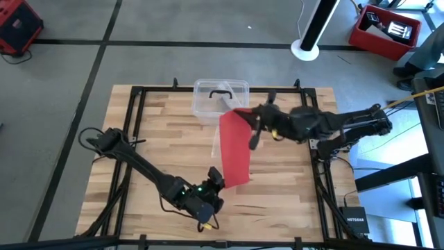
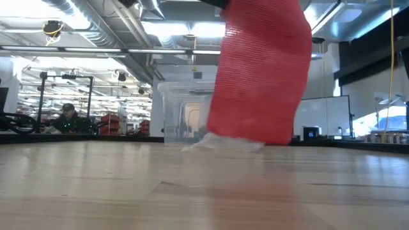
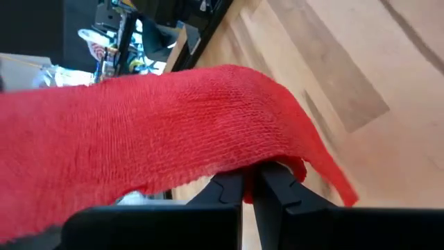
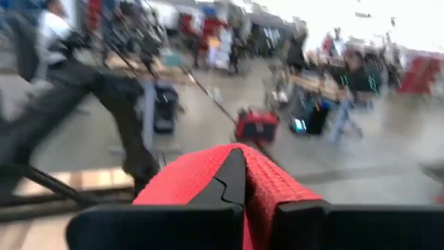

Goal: Roll bandage
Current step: Roll the red bandage

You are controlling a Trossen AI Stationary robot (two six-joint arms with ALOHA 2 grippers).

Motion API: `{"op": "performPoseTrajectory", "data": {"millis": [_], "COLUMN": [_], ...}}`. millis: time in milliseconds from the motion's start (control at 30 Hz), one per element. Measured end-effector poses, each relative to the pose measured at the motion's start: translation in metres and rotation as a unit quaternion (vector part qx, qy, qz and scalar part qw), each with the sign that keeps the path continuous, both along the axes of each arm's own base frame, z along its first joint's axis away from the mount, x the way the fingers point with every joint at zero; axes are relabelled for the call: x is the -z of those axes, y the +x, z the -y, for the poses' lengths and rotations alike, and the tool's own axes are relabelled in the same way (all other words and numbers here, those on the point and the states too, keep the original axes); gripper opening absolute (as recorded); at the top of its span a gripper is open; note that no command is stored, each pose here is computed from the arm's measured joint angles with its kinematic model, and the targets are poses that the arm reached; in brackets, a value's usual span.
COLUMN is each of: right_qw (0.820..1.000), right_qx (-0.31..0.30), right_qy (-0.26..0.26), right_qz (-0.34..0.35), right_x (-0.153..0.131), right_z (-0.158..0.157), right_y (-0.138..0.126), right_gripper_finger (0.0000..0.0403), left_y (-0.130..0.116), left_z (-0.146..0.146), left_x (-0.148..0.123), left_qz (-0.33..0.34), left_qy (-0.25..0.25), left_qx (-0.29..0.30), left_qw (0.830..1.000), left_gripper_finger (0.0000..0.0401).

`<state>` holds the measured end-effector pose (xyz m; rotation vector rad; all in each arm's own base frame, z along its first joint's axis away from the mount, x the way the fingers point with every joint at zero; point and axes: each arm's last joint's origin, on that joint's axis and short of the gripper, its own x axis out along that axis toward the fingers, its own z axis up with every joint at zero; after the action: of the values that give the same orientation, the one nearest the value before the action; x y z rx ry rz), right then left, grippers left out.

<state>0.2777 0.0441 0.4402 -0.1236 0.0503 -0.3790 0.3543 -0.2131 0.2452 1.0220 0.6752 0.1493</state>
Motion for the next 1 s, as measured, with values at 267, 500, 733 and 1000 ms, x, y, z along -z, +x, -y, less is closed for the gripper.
{"op": "performPoseTrajectory", "data": {"millis": [267,500,733,1000], "right_qw": [0.987,0.964,0.93,0.905], "right_qx": [0.031,-0.002,-0.065,-0.051], "right_qy": [0.093,0.123,0.178,0.251], "right_qz": [-0.13,-0.235,-0.316,-0.339], "right_x": [0.07,0.142,0.183,0.171], "right_z": [0.048,0.061,0.056,0.054], "right_y": [0.022,0.043,0.057,0.054], "right_gripper_finger": [0.0012,0.0105,0.0232,0.0319], "left_y": [0.011,0.022,0.028,0.029], "left_z": [0.009,0.017,0.02,0.02], "left_x": [0.017,0.041,0.061,0.065], "left_qz": [0.03,0.074,0.097,0.137], "left_qy": [-0.056,-0.152,-0.212,-0.29], "left_qx": [-0.006,-0.05,-0.087,-0.137], "left_qw": [0.998,0.984,0.969,0.937], "left_gripper_finger": [0.0002,0.0002,0.0002,0.0006]}}
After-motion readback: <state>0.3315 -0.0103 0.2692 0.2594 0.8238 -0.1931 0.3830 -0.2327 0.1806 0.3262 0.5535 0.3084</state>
